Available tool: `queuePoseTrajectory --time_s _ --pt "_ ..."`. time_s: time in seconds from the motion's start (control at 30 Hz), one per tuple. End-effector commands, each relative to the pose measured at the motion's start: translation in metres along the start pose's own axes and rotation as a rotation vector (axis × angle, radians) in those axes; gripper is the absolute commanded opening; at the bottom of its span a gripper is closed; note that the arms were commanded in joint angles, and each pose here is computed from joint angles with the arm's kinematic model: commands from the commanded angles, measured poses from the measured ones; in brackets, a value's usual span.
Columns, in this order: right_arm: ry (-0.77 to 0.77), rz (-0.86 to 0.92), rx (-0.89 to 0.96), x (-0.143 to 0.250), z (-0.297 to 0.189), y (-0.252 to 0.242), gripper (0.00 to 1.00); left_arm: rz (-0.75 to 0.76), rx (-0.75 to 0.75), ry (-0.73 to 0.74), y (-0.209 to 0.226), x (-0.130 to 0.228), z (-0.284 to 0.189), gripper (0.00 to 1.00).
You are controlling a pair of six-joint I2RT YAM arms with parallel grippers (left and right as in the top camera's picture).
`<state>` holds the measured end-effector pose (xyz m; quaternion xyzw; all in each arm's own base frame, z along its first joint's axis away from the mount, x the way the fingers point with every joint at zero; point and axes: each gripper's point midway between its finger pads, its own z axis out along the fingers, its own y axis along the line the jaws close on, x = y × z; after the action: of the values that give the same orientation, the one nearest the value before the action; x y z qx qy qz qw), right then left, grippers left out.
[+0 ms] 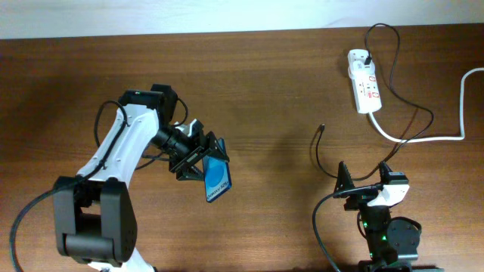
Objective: Plug charger to phone and switch on socket
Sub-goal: 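Lift the phone with the left gripper and tilt it upright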
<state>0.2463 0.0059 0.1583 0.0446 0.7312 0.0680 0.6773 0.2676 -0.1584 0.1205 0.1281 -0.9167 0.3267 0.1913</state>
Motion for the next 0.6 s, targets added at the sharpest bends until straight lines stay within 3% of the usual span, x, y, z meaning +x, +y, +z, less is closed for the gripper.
queuePoseTrajectory --time_s 0.0,0.57 --pt "0.003 0.0 -0.002 0.0019 -0.0001 -0.0001 0.98 0.03 -0.029 0.017 0.0066 0.0039 0.0003 0.38" --pt "0.003 0.0 -0.002 0.0019 -0.0001 -0.0002 0.98 0.09 -0.044 0.004 0.0087 0.0004 0.0004 0.34"
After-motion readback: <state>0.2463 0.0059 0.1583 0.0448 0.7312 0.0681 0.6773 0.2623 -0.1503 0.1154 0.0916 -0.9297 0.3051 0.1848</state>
